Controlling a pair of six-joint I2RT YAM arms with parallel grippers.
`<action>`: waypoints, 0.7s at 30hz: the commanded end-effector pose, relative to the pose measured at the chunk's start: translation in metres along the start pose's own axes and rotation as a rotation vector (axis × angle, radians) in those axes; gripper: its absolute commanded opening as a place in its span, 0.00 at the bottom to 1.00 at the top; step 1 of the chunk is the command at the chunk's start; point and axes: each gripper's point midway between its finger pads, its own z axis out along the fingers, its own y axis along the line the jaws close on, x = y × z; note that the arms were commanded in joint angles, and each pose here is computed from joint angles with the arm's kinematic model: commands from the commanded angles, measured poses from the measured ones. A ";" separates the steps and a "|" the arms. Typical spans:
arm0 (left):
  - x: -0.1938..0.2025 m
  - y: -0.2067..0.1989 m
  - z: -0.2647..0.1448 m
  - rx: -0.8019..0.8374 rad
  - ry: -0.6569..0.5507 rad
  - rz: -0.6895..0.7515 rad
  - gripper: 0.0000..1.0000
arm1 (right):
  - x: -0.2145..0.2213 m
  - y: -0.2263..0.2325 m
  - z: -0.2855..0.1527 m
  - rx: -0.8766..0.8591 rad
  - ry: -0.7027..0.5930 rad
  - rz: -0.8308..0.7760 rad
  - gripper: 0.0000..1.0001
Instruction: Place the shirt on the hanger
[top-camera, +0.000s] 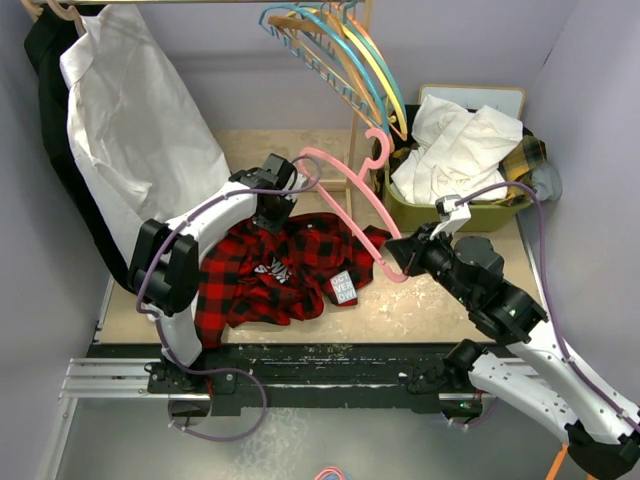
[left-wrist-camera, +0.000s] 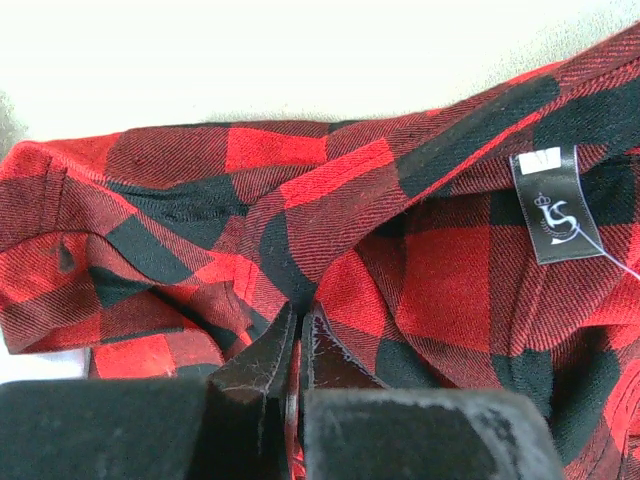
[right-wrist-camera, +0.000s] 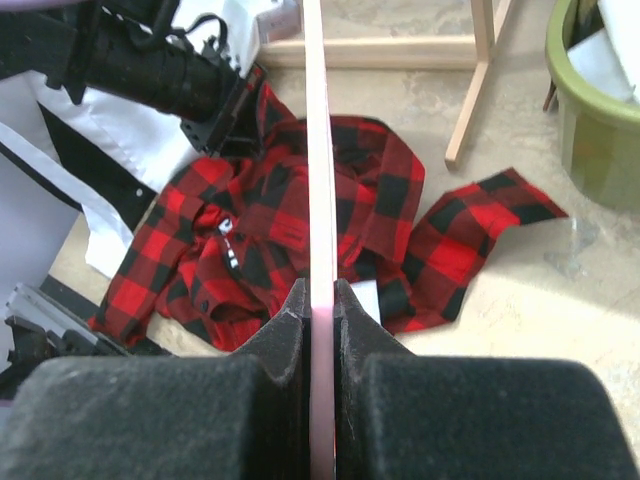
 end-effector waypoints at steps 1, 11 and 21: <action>-0.024 0.009 -0.019 -0.031 -0.082 0.021 0.00 | 0.000 0.008 -0.014 -0.027 0.024 0.075 0.00; -0.053 0.028 -0.090 -0.120 -0.275 0.053 0.00 | 0.006 0.023 -0.059 -0.126 0.110 0.084 0.00; -0.067 0.026 -0.113 -0.107 -0.320 0.055 0.00 | 0.022 0.048 -0.054 -0.272 0.195 0.065 0.00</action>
